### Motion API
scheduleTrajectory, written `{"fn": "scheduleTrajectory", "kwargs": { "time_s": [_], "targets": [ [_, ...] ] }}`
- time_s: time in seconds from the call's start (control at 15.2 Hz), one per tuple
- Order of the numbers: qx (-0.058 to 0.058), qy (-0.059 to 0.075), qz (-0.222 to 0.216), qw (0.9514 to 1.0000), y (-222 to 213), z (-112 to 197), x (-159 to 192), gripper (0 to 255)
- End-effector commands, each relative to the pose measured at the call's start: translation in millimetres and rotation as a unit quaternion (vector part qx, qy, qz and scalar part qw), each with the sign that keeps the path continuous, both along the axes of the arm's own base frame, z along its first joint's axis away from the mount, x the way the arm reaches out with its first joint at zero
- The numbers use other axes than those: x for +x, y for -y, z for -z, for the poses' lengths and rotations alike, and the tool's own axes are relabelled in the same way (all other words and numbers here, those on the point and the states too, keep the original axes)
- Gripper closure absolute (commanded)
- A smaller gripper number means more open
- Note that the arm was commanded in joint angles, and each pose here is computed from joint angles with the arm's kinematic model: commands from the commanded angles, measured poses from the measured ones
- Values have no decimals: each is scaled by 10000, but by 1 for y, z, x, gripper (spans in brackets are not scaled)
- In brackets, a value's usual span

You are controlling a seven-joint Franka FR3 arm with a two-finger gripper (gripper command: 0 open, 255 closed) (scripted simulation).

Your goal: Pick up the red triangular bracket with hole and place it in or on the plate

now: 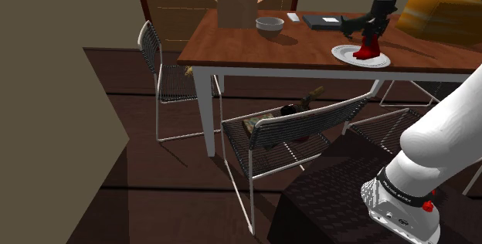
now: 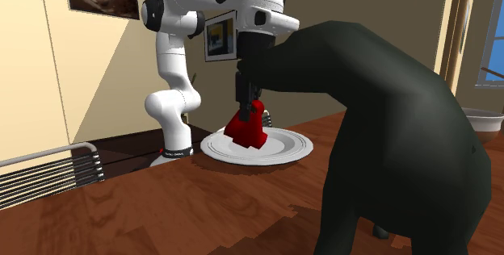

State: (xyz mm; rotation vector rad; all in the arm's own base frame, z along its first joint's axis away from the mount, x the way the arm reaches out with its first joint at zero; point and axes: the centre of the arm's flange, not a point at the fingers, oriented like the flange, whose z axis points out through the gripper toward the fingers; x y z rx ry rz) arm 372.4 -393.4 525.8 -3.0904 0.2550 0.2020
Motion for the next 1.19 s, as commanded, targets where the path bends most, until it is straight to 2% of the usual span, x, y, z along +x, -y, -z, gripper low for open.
{"fn": "scheduleTrajectory", "kwargs": {
  "time_s": [0.0,0.07,0.4,0.66,1.12],
  "targets": [
    [-1,1,0,10000,0,0,0,255],
    [-1,1,0,10000,0,0,0,0],
    [-1,1,0,10000,0,0,0,0],
    [-1,1,0,10000,2,-50,6,0],
    [-1,1,0,10000,2,-50,6,0]
  ]
}}
